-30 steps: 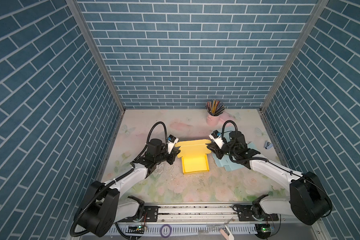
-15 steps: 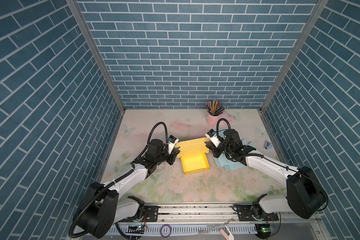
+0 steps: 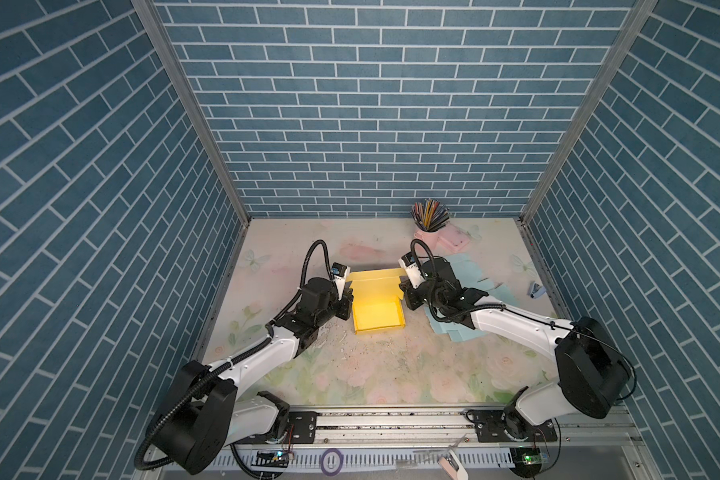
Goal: Fold the paper box
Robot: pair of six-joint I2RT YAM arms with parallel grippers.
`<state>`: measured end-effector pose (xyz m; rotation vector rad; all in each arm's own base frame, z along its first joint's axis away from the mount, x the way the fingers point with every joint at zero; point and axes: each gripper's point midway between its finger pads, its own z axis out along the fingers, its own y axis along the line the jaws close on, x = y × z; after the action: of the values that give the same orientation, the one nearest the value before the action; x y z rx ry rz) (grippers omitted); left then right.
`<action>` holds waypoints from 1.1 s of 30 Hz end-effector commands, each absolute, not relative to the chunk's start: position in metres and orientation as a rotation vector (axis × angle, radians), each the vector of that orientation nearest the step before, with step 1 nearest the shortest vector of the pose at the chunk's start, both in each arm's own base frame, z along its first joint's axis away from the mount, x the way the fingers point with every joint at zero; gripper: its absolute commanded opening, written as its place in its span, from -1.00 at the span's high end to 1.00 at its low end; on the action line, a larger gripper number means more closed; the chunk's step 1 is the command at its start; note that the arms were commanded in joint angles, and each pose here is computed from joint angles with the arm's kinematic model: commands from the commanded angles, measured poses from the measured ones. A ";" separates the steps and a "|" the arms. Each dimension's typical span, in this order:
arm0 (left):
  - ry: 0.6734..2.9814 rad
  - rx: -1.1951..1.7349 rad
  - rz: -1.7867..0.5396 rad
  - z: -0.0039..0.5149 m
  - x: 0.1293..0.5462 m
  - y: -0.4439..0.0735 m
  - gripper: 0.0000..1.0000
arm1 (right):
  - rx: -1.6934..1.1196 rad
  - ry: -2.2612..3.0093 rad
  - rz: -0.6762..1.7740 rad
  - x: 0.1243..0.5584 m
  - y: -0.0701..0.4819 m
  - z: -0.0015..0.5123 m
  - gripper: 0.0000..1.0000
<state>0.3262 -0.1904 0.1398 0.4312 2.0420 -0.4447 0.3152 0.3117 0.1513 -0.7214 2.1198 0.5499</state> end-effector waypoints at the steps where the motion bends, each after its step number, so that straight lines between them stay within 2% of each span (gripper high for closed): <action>1: 1.900 0.363 -0.476 0.178 0.342 -0.206 0.91 | -0.587 2.070 0.670 0.321 0.339 0.177 0.80; 8: 1.883 0.257 -0.427 0.171 0.367 -0.204 0.91 | -0.541 2.095 0.621 0.342 0.353 0.163 0.79; 14: 1.855 0.191 -0.412 0.171 0.383 -0.205 0.93 | -0.593 2.094 0.522 0.338 0.362 0.147 0.79; 33: 1.861 0.141 -0.358 0.119 0.375 -0.204 0.93 | -0.563 2.013 0.379 0.326 0.362 0.134 0.79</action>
<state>0.3853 -0.1805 0.1195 0.0917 1.8885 -0.2398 0.3354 0.3414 0.1365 -0.5146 2.0466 0.3176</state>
